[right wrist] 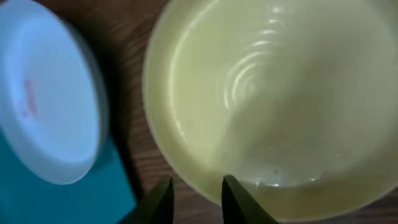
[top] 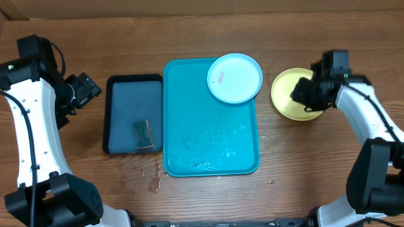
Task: Clean dirty plates on tray and stack at the side
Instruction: 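Move the right gripper to the rim of the white plate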
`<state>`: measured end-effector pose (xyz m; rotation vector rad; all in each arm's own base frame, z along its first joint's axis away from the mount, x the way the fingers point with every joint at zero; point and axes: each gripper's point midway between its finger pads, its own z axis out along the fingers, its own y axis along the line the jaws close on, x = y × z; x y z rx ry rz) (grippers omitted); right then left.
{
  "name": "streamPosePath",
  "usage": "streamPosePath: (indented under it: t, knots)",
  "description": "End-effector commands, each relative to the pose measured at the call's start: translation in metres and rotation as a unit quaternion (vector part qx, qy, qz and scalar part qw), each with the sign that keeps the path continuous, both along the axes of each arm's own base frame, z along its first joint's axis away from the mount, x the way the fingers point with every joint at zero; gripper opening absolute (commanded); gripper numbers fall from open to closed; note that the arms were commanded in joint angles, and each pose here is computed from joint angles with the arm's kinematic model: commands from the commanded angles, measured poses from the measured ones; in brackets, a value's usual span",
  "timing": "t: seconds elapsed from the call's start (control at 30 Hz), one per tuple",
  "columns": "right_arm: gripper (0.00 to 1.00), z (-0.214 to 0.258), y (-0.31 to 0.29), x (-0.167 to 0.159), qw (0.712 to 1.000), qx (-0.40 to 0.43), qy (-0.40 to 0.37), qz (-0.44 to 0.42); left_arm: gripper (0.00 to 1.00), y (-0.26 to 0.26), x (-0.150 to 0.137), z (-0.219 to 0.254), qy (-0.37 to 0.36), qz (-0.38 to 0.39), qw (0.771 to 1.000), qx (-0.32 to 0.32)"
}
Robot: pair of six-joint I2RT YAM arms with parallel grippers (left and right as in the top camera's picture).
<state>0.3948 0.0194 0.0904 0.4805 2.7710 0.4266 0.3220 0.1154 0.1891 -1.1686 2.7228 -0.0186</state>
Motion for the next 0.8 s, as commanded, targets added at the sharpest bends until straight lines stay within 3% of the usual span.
streamPosePath:
  t: [0.0,0.2,0.27,0.37,0.43,0.77]
  knots:
    - [0.27,0.08,0.012,0.037,0.995,-0.005,-0.092,0.039,1.0,0.002,-0.001,0.01,-0.013,0.008,1.0,0.01]
    - [0.27,0.142,0.053,0.043,0.988,-0.011,-0.113,0.109,1.0,0.003,-0.001,0.01,-0.013,0.008,1.0,0.01]
    - [0.44,0.138,0.069,0.044,0.986,-0.009,-0.109,0.129,1.0,0.002,-0.001,0.01,-0.013,0.008,1.0,0.01]
    - [0.87,0.128,0.086,0.046,0.983,-0.008,-0.107,0.146,1.0,0.003,-0.001,0.01,-0.013,0.008,1.0,0.01]
    - [0.97,0.121,0.093,0.045,0.983,-0.008,-0.103,0.154,1.0,0.003,-0.001,0.01,-0.013,0.008,1.0,0.01]
    - [1.0,0.098,0.088,0.044,0.985,-0.034,-0.082,0.149,1.0,0.003,-0.001,0.01,-0.013,0.008,1.0,0.01]
